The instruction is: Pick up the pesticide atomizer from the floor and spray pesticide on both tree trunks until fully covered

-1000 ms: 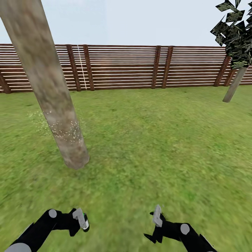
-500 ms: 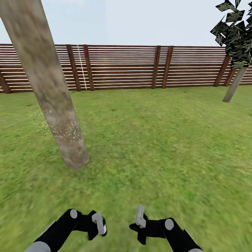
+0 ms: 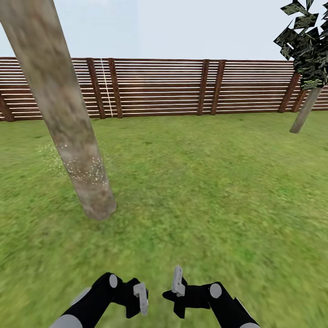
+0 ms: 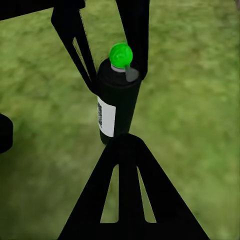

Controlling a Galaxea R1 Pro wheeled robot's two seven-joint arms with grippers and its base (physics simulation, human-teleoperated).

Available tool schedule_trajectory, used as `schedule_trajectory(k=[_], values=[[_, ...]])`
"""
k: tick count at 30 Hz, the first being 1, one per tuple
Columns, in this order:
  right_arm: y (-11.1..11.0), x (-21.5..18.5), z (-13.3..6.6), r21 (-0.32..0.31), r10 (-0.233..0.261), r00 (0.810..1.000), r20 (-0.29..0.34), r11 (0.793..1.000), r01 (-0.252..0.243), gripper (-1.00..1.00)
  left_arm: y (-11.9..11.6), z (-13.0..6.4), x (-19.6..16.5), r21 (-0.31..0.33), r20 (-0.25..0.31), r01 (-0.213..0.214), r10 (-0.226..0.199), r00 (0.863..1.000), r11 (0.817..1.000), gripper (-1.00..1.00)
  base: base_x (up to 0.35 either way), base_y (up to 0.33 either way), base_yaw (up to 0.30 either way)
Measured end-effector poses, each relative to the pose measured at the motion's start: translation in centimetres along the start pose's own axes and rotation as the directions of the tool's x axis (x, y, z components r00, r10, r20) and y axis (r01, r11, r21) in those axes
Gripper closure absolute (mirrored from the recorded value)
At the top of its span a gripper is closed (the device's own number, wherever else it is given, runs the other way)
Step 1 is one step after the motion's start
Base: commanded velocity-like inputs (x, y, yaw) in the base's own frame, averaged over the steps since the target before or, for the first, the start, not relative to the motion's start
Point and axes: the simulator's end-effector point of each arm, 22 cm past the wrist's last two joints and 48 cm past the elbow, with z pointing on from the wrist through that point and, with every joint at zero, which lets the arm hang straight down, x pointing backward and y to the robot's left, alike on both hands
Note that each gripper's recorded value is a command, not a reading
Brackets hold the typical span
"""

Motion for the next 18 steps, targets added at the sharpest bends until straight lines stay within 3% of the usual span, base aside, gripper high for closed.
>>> schedule_trajectory(k=[4,11,18], values=[[0.0,0.0,0.0,0.0,-0.001,1.0,-0.001,1.0,0.001,1.0,-0.9,0.5,-0.5,0.022,-0.016,-0.045,0.046,0.999,0.999,1.0,0.0,0.0,0.0],[0.0,0.0,0.0,0.0,-0.002,1.0,-0.002,1.0,0.002,1.0,-2.1,0.7,-0.6,0.066,-0.013,-0.044,0.044,0.999,0.997,1.0,0.0,0.0,0.0],[0.0,0.0,0.0,0.001,-0.002,1.0,-0.002,1.0,0.002,1.0,-2.9,1.5,-3.6,0.074,0.031,-0.054,0.052,0.998,0.996,1.0,0.0,0.0,0.0]])
